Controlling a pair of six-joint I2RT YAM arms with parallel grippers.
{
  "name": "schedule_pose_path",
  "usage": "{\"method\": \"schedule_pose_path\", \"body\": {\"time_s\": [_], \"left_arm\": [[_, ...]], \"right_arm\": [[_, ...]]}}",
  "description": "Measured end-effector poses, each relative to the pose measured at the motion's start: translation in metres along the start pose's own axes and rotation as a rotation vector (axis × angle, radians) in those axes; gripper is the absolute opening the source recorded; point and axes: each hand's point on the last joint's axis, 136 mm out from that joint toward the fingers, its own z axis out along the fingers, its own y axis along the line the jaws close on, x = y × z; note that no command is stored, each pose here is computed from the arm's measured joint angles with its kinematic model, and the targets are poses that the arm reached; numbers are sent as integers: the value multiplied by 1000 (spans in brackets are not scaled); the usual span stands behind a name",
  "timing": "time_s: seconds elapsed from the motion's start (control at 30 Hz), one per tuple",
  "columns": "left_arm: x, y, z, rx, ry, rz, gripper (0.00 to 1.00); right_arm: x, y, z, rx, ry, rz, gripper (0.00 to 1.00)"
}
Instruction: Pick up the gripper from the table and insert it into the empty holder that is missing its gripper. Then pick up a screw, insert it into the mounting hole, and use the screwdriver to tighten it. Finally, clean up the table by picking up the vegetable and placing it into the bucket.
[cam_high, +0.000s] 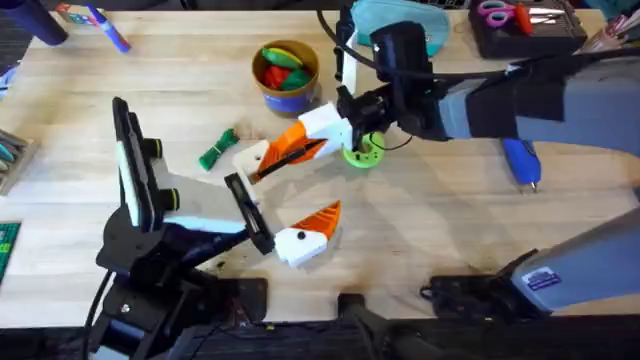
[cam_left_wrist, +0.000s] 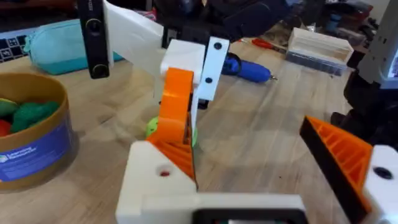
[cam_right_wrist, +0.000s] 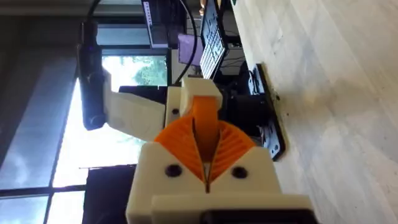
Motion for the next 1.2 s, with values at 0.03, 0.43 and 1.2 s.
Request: {"method": "schedule_pose_path", "body": {"time_s": [0.03,0.43,1.2], "left_arm": [[0,0,0,3,0,2,988],[0,-1,0,8,1,14,986],[2,-9,0,52,10,58,986]], "right_arm": [[0,0,0,-1,1,0,9],[1,1,1,-3,5,-1,9],[18,13,14,-75,112,-105,314]]}}
